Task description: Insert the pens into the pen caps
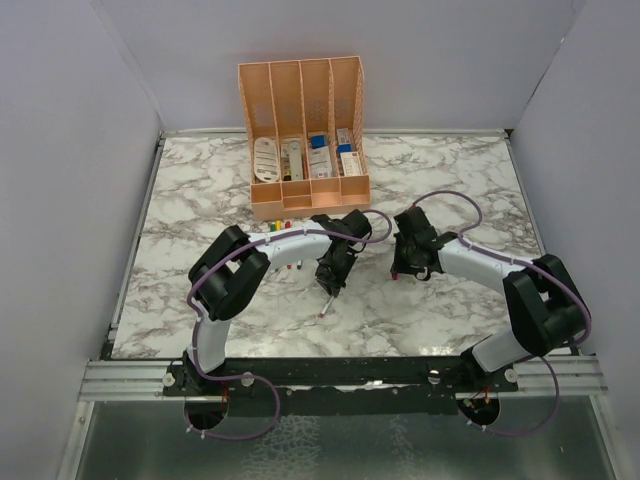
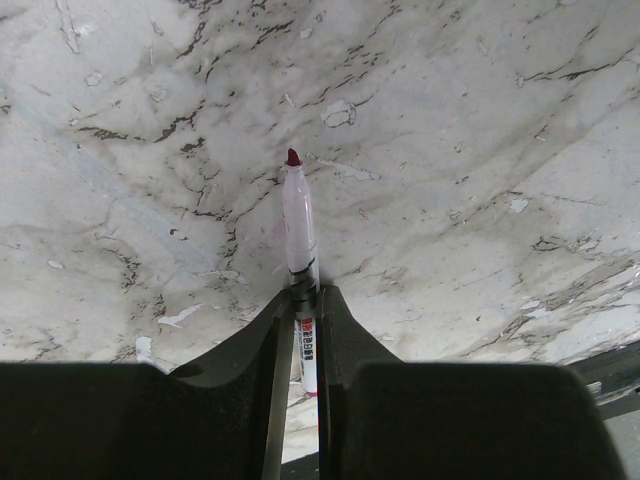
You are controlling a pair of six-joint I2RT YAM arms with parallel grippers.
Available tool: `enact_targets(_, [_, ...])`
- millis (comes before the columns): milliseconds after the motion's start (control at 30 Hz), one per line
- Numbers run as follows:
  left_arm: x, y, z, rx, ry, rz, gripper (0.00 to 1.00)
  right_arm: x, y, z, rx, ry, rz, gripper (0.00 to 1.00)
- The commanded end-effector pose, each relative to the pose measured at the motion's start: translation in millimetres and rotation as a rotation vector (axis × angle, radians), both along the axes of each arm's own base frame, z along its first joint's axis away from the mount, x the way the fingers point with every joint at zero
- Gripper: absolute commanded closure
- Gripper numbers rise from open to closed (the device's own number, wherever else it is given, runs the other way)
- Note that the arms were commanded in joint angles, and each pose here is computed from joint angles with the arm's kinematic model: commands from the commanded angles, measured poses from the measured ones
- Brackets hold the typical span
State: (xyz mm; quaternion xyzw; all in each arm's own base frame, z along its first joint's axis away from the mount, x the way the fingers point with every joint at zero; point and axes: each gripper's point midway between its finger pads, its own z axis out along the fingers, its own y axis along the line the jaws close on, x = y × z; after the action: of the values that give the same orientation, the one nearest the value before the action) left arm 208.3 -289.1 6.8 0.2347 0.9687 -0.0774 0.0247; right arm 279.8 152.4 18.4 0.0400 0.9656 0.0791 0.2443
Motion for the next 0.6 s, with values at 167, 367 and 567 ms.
enact_targets(167, [15,33,-33,0.144,-0.063,-0.011,1.00,16,-14,45,-0.056,-0.117,-0.096,0.99])
enact_targets(367, [33,19,14,0.113,-0.124,-0.016,1.00,30,-26,85,-0.059,-0.241,-0.192,0.99])
enact_targets(567, [47,10,59,0.074,-0.193,-0.019,1.00,36,-48,119,-0.088,-0.368,-0.283,0.99])
